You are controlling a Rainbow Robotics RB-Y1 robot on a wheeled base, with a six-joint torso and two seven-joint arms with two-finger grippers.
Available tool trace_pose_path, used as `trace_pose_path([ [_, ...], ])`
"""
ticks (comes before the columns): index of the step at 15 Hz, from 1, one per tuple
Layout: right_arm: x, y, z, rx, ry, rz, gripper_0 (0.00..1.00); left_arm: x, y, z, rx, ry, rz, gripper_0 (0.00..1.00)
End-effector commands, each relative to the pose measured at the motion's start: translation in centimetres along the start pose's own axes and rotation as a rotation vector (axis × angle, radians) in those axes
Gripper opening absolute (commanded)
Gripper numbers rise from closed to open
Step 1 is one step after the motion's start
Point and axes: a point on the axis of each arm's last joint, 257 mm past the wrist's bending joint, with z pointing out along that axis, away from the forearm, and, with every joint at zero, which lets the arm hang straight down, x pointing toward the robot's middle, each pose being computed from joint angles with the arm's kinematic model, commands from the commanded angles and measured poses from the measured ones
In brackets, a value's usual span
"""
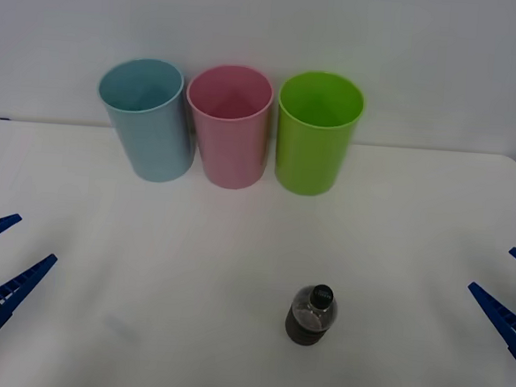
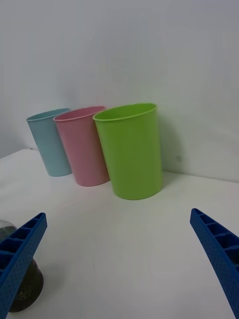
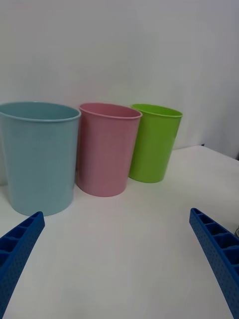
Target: Grasp the object on the table and drop it into the matching bin: aluminum can to the light blue bin, PET bottle to the pink bin.
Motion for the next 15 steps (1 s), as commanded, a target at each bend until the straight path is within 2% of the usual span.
trace_pose_path([
  [1, 0.0, 0.0, 0.0, 0.0, 0.0, 0.0, 1.0, 0.0, 0.0, 0.0, 0.0, 0.0, 0.0, 1.0],
  [2, 1.0, 0.1, -0.6, 0.012, 0.02, 0.014, 1.0, 0.0, 0.0, 0.0, 0.0, 0.0, 0.0, 1.0],
  [5, 0.7, 0.6, -0.9, -0.009, 0.029, 0.01, 1.0, 0.0, 0.0, 0.0, 0.0, 0.0, 0.0, 1.0],
  [8, 2.1, 1.6, -2.2, -0.04, 0.089, 0.018, 1.0, 0.0, 0.0, 0.0, 0.0, 0.0, 0.0, 1.0],
  [12, 4.7, 4.9, -3.4, -0.137, 0.172, 0.054, 1.0, 0.0, 0.0, 0.0, 0.0, 0.0, 0.0, 1.0],
  [14, 5.3, 6.1, -3.4, -0.167, 0.179, 0.055, 1.0, 0.0, 0.0, 0.0, 0.0, 0.0, 0.0, 1.0],
  [15, 5.7, 6.6, -3.2, -0.183, 0.178, 0.036, 1.0, 0.0, 0.0, 0.0, 0.0, 0.0, 0.0, 1.0],
])
